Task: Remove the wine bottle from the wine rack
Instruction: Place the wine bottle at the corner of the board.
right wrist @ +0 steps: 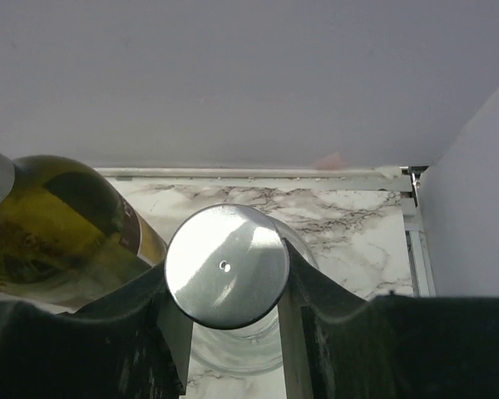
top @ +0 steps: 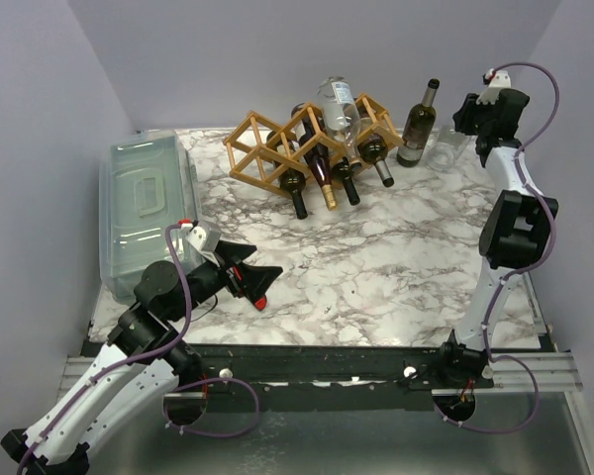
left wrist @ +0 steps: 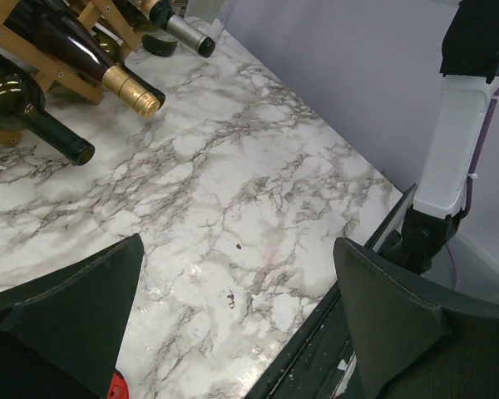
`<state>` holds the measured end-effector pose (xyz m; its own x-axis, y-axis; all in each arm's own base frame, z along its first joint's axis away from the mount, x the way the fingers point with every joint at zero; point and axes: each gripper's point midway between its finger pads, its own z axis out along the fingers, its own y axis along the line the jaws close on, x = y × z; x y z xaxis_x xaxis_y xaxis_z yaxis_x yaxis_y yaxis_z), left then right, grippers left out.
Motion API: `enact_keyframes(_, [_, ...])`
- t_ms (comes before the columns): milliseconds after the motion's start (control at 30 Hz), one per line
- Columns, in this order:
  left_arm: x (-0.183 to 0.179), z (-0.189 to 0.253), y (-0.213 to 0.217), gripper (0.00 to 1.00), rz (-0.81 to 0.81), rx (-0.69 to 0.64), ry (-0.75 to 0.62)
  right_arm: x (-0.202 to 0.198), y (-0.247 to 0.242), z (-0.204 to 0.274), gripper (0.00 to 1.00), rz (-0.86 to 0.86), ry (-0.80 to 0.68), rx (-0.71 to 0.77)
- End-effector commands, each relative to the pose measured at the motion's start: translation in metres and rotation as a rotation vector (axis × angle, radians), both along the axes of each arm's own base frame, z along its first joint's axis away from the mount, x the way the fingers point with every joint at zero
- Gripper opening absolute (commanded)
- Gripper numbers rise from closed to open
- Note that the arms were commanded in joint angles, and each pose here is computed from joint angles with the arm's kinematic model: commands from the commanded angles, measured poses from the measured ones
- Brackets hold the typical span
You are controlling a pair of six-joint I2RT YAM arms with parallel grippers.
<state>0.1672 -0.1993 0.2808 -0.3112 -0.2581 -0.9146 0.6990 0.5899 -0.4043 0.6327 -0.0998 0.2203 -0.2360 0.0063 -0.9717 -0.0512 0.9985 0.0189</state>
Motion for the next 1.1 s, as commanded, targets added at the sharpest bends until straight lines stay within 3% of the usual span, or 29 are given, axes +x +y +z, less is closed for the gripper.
enact_keyframes(0, [0.005, 0.011, 0.003, 0.99, 0.027, -0.018, -0.024, 0.020, 0.002, 0.084, 0.05, -0.001, -0.237, -0.051])
enact_keyframes(200, [0.005, 0.014, 0.002, 0.99, 0.025, -0.023, -0.026, 0.024, 0.005, 0.076, 0.20, 0.004, -0.225, -0.064])
enact_keyframes(400, [0.004, 0.013, 0.003, 0.99, 0.024, -0.025, -0.024, 0.023, 0.005, 0.074, 0.56, 0.005, -0.223, -0.077])
enact_keyframes(467, [0.004, 0.013, 0.003, 0.99, 0.025, -0.028, -0.023, 0.022, 0.006, 0.073, 0.62, 0.006, -0.222, -0.079])
enact_keyframes(833, [-0.002, 0.015, 0.004, 0.99, 0.016, -0.052, -0.021, -0.003, 0.007, 0.098, 0.76, -0.009, -0.274, -0.109])
enact_keyframes(1067, [-0.003, 0.016, 0.002, 0.99, 0.002, -0.066, -0.013, -0.042, 0.022, 0.118, 0.77, 0.029, -0.315, -0.118])
